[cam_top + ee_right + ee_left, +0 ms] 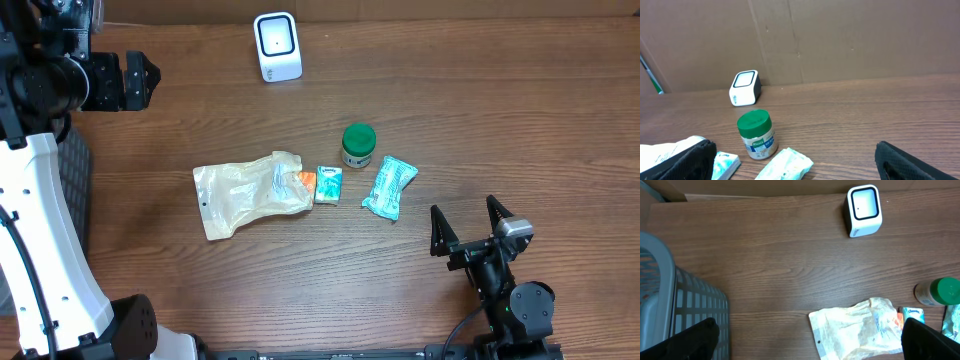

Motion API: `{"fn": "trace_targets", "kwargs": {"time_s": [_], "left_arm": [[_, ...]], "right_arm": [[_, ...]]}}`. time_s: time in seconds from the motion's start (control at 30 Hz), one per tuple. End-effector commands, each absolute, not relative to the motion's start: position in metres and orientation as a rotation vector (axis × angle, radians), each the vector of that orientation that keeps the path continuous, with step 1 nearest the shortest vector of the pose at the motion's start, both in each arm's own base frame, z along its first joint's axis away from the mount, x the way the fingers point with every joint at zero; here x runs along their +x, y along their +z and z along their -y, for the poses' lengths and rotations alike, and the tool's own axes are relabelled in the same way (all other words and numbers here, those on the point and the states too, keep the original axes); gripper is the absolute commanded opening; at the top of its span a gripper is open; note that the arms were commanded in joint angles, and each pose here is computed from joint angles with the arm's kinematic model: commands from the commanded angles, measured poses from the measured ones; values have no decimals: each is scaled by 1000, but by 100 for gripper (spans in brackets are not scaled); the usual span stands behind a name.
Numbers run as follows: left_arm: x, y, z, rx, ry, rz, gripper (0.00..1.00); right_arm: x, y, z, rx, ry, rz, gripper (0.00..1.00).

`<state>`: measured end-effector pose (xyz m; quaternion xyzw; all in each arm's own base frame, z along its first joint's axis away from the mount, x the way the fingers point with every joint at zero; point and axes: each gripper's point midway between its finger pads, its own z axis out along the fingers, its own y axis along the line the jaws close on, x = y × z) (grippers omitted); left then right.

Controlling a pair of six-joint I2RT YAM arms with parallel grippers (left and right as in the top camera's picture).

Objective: Scan the item barcode
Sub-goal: 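Move the right gripper over the mint-green wipes pack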

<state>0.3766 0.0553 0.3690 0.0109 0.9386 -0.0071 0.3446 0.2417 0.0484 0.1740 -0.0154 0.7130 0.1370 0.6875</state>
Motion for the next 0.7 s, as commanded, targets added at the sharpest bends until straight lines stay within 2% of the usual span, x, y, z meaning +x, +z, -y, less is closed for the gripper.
{"fn": "trace_targets", "kwargs": {"time_s": [0.0,0.3,0.67], "left_arm": [[375,372,-53,50,-27,-2428,100],[375,372,-53,50,-27,-2428,100],[375,372,-53,50,-27,-2428,99]], "right_arm": [[242,173,-47,-32,299,-1589,100],[230,184,-78,-179,454,-1573,100],[211,241,-80,-198,478,-1648,100]]}}
